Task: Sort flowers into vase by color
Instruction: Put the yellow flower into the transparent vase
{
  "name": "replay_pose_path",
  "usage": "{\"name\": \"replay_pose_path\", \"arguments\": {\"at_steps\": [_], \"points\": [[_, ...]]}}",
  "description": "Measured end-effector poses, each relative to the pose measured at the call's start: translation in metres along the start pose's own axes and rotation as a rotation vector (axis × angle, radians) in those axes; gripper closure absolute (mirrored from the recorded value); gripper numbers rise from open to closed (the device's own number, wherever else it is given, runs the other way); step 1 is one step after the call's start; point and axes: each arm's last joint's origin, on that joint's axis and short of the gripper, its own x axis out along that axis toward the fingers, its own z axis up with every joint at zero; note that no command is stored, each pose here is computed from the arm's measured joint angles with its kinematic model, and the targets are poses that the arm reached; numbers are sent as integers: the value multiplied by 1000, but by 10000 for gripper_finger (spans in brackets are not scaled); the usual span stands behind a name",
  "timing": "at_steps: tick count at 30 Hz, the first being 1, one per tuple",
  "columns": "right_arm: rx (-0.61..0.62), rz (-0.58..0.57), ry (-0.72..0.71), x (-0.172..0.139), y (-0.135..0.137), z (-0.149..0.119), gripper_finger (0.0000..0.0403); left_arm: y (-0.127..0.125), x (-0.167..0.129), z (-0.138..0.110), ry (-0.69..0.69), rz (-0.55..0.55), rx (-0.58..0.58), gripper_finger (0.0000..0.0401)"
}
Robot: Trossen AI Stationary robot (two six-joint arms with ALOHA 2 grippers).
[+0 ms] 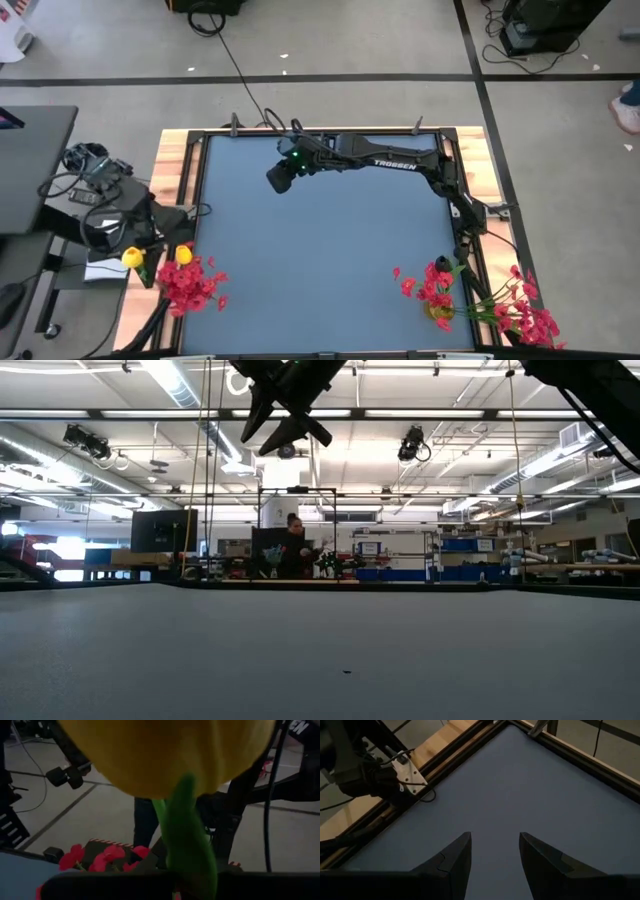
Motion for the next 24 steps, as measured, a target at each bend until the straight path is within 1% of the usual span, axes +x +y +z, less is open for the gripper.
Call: {"name": "replay_pose_path", "arguments": {"at_steps": [6, 11, 15, 21, 24], "points": [[-1, 4, 2, 0, 1, -1, 229, -4, 3, -3, 46, 2, -3, 392], [-2, 34, 22, 0, 3, -2, 229, -5, 6, -5, 85, 37, 38, 392], [-8, 46, 28, -1, 6, -4, 229, -6, 10, -4, 89, 28, 48, 392], [-12, 57, 35, -1, 9, -6, 229, -8, 12, 6, 0, 8, 45, 392], [-14, 59, 35, -2, 10, -6, 229, -10, 11, 8, -11, -5, 49, 392]]}}
